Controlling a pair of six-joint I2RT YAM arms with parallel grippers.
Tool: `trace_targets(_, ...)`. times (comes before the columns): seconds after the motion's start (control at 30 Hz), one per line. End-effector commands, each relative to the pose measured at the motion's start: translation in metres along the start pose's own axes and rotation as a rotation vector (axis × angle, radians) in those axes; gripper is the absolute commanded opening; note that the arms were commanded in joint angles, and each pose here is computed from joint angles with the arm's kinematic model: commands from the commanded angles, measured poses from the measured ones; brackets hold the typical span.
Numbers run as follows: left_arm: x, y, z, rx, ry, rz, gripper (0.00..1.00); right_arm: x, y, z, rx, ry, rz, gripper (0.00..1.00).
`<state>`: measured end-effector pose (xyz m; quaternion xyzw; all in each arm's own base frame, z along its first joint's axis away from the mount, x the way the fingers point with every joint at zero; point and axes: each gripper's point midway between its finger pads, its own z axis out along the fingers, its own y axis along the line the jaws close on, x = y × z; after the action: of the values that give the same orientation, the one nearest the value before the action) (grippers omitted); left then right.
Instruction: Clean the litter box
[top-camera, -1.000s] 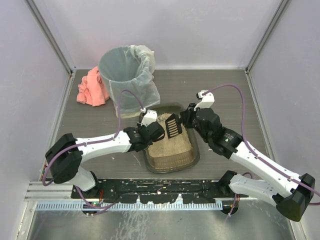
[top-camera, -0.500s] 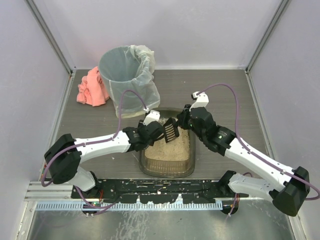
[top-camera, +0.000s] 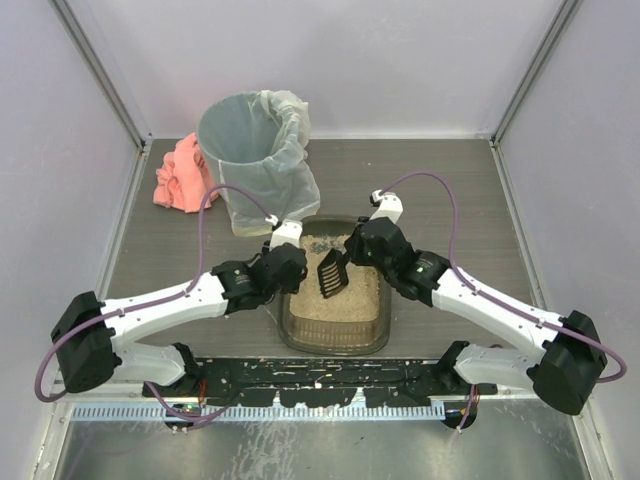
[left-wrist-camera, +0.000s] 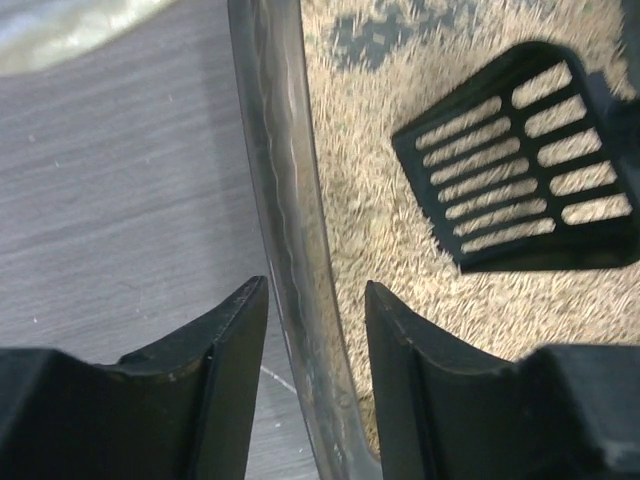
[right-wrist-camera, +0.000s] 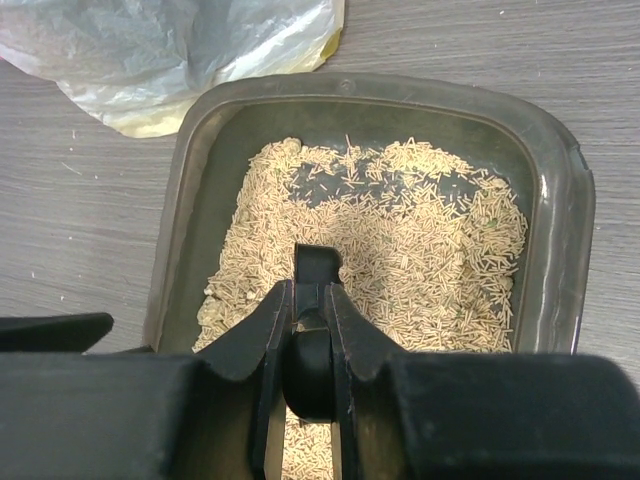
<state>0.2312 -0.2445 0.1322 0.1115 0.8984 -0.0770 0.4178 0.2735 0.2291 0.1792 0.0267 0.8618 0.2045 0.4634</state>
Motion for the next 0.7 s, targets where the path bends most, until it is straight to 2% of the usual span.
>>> trace_targets(0.0,0.021,-0.007,-0.005,0.079,0.042,-0.051,0.44,0.008,0.002,0.002,0.029,0.024,-0.013,0.01)
trace_targets(0.2,0.045,-0.013,-0.004,0.104,0.091,-0.063,0.41,0.032,0.003,0.007,0.068,0.097,-0.063,0.01)
trace_targets(0.33,0.054,-0.017,-0.003,0.108,0.103,-0.069,0.37,0.051,0.001,0.011,0.075,0.123,-0.04,0.01)
trace_targets(0.67,0.057,-0.019,0.0,0.11,0.104,-0.059,0.3,0.097,0.008,0.018,-0.028,0.177,0.222,0.01)
